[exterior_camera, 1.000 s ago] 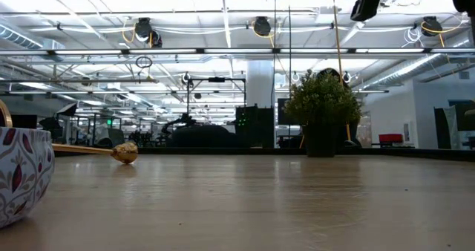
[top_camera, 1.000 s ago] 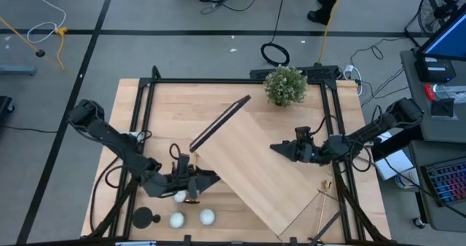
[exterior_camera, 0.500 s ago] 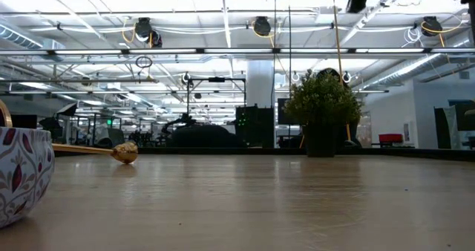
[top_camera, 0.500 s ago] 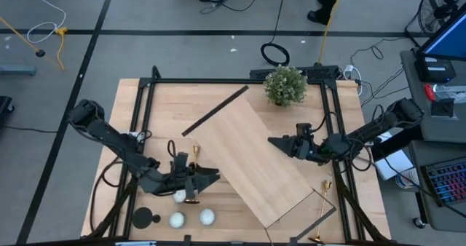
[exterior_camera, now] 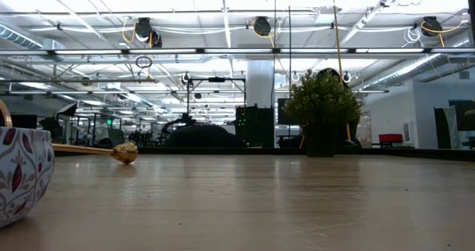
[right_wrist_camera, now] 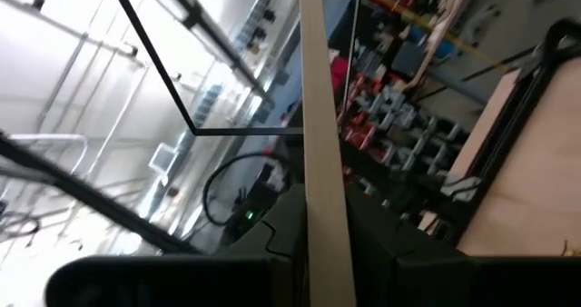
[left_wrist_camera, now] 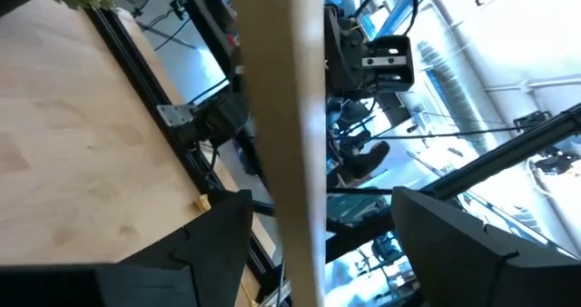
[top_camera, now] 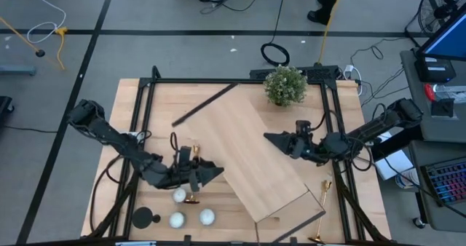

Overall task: Pick & Place candle stick holders
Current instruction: Adjust the shelf

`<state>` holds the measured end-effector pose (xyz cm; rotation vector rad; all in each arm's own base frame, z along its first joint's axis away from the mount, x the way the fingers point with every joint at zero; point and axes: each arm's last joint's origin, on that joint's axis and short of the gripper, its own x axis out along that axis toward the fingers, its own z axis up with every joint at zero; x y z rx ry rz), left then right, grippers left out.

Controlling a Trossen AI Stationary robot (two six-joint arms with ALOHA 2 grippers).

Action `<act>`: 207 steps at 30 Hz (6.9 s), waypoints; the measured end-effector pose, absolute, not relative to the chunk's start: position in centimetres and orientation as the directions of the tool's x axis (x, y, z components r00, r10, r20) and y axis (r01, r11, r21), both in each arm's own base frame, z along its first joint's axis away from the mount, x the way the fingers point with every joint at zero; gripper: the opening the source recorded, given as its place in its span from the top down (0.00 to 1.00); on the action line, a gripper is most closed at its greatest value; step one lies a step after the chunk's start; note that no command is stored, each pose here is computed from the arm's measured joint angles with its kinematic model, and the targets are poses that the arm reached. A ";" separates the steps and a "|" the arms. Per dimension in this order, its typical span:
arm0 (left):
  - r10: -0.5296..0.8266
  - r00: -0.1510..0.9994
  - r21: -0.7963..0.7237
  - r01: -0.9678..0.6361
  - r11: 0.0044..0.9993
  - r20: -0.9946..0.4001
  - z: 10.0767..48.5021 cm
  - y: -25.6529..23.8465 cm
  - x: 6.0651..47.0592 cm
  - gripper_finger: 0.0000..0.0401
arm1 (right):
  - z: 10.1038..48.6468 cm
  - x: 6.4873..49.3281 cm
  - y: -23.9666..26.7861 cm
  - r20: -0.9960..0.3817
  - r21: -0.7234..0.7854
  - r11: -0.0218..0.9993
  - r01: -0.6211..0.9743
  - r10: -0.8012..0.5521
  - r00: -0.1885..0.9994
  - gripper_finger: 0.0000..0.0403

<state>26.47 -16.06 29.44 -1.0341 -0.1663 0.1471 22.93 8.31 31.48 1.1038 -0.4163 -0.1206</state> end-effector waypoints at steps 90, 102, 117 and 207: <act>0.442 0.896 -0.203 -0.441 0.874 -0.045 45.6 -14.3 23.5 0.89 | 34.9 18.0 11.7 0.355 0.847 0.413 -0.334 0.029 0.935 0.50; 0.486 0.872 0.030 -0.485 0.874 -0.053 45.4 -13.7 23.9 0.89 | 34.8 16.9 13.3 0.339 0.868 0.354 -0.348 0.090 0.937 0.50; 0.653 0.733 0.384 -0.557 0.736 -0.188 46.7 -9.3 24.8 0.89 | 34.7 15.8 14.5 0.322 0.866 0.370 -0.337 0.104 0.941 0.50; 0.715 0.609 0.847 -0.128 0.516 -0.344 27.4 -12.7 43.9 0.89 | 37.9 12.5 14.5 0.627 0.629 0.535 -0.564 0.080 0.775 0.51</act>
